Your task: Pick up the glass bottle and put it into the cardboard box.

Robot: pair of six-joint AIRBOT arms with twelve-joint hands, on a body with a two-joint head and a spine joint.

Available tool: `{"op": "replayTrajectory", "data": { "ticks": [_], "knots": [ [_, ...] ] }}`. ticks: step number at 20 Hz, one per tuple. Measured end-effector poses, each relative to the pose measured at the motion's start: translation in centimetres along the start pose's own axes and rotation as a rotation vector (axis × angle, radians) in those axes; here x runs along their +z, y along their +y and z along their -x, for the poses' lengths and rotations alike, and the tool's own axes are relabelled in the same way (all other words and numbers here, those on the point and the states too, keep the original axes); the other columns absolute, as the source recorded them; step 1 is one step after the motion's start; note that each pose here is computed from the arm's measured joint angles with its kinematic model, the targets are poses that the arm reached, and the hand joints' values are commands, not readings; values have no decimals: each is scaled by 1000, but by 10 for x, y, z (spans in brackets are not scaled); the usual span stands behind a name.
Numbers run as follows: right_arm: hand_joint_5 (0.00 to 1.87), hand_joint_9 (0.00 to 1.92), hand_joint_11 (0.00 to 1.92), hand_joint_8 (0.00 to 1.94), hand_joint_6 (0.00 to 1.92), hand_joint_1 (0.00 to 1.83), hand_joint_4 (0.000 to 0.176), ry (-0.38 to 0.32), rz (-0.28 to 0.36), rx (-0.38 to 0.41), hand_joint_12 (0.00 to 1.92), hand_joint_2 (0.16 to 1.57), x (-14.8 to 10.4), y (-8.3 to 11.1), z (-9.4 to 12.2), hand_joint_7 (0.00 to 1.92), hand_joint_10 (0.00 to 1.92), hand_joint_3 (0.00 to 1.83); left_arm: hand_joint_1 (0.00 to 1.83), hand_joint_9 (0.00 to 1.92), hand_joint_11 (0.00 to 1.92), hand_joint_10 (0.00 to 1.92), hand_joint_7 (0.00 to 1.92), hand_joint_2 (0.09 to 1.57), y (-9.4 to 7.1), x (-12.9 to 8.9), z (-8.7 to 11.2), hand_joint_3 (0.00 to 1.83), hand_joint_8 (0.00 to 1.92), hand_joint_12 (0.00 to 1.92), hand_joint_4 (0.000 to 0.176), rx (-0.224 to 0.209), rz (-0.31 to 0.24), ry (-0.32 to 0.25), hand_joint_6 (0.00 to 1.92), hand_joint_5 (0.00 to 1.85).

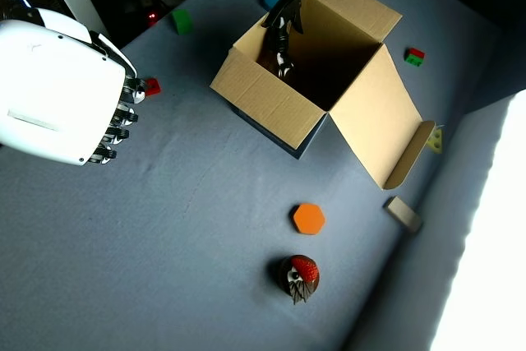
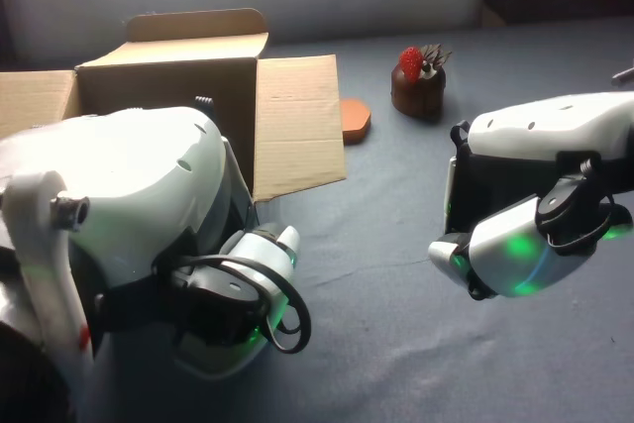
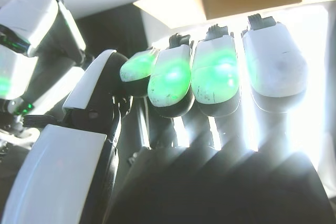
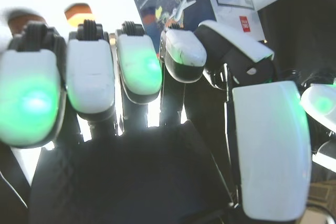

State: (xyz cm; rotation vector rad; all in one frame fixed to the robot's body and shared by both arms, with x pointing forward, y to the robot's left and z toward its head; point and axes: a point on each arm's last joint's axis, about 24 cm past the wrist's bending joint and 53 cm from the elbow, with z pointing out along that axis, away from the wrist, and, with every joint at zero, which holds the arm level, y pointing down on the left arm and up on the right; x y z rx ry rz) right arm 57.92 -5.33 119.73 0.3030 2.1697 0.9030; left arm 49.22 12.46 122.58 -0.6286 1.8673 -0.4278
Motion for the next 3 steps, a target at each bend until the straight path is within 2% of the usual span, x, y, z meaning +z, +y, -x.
{"op": "replayTrajectory", "data": {
  "ticks": [3],
  "knots": [
    [1346, 1507, 1584, 1941, 1921, 826, 176, 2, 0, -2, 1921, 1093, 0, 0, -1, 1440, 1921, 760, 758, 1404, 1400, 1921, 1383, 1455, 2, -1, 0, 0, 1921, 1921, 176, 3, 4, -1, 1921, 1212]
  ]
}}
